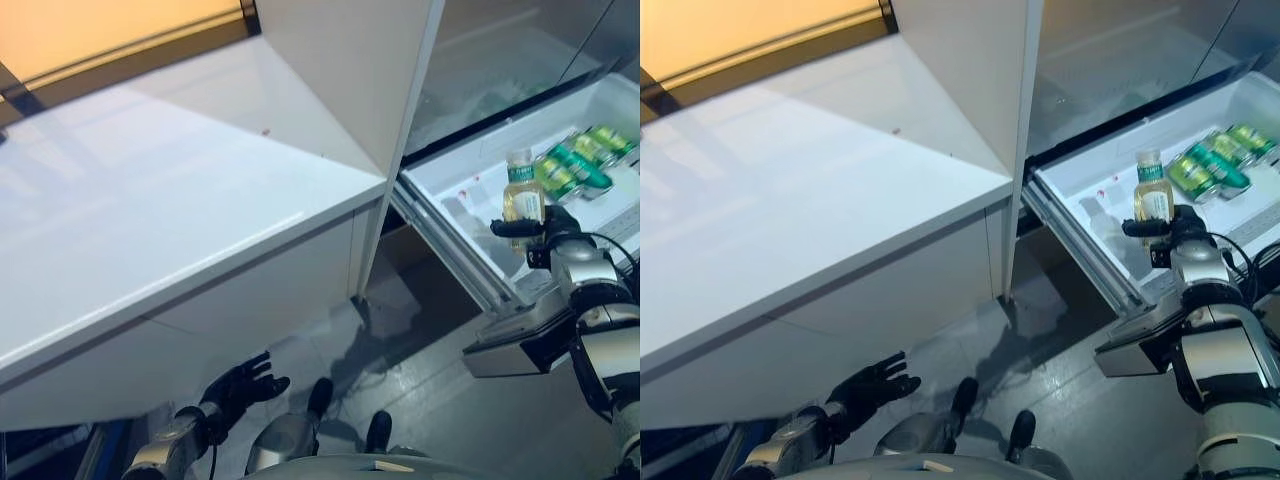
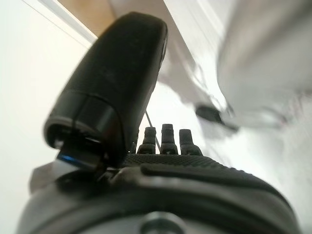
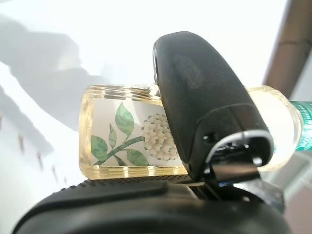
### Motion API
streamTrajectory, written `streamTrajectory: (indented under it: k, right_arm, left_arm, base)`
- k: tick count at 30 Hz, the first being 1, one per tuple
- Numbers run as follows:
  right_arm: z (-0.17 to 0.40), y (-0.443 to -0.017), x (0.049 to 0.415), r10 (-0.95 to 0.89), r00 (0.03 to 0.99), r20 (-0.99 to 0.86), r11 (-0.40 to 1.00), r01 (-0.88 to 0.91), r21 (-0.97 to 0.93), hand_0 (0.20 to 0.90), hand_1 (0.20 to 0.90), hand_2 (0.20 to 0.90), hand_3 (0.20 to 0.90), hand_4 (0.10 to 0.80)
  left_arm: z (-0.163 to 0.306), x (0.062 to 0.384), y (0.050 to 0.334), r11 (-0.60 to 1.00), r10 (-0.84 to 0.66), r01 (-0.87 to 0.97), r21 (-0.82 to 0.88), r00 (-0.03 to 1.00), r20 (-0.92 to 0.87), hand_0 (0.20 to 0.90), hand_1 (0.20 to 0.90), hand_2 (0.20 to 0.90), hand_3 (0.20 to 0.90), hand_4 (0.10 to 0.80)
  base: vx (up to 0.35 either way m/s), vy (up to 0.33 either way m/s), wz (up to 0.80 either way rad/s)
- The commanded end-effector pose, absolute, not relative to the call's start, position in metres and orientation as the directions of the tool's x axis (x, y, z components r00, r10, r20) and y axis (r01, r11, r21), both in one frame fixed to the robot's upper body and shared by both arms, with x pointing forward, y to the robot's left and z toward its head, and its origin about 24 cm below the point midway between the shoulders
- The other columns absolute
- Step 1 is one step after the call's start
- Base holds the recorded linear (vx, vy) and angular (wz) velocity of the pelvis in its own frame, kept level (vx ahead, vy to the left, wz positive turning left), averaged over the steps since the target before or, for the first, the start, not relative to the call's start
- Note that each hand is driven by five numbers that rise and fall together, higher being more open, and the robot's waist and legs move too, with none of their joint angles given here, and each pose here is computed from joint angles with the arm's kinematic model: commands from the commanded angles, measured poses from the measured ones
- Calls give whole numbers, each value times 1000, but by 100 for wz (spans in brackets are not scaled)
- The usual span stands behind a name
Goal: Put drinks into fridge and close the fridge
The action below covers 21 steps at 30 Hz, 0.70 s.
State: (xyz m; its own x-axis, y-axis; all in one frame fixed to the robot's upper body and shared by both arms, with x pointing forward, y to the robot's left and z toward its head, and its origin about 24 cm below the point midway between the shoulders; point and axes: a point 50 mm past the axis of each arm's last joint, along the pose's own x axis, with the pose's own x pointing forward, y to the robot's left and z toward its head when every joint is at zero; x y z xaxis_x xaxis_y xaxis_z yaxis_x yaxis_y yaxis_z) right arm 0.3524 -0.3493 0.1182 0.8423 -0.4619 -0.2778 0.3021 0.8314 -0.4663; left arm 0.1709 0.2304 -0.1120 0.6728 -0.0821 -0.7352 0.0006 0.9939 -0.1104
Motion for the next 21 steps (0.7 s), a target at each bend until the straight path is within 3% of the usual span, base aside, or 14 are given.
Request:
streamTrajectory:
  k: [1,11,13,17,18,19,20,21]
  right_arm:
    - [216,-353,368,-431,902,16,741,364,-564,300,300,300,200,100]
    - [224,-345,374,-372,923,-92,638,183,-748,300,300,300,200,100]
    - [223,-348,373,-406,896,-180,530,70,-845,300,300,300,200,100]
    - [219,-352,370,-440,850,-289,491,-42,-870,300,300,300,200,100]
    - [219,-352,370,-443,840,-312,499,-57,-864,481,481,481,411,311]
    - [218,-350,371,-448,831,-330,502,-71,-862,599,599,599,549,449]
    - [217,-350,371,-451,822,-347,507,-84,-858,900,900,900,900,800]
    - [217,-350,371,-453,820,-349,512,-82,-855,900,900,900,900,800]
  left_arm:
    - [-99,196,224,998,-62,62,-24,759,-648,900,900,900,900,800]
    - [-114,183,245,999,24,6,36,646,-763,900,900,900,900,800]
    - [-120,175,251,999,31,-2,38,601,-798,900,900,900,900,800]
    - [-122,172,250,1000,14,14,27,584,-812,900,900,900,900,800]
    - [-122,173,249,1000,6,18,21,583,-812,900,900,900,900,800]
    - [-122,174,247,1000,-2,27,17,586,-811,900,900,900,900,800]
    - [-121,176,245,999,-17,44,11,590,-807,900,900,900,900,800]
    - [-121,177,244,999,-23,51,9,593,-805,900,900,900,900,800]
  base:
    - [-42,-71,1]
    - [-29,-60,-6]
    - [-10,-62,-7]
    - [-5,-52,-1]
    - [-4,-51,0]
    - [-5,-56,0]
    - [-6,-49,0]
    - [-11,-52,0]
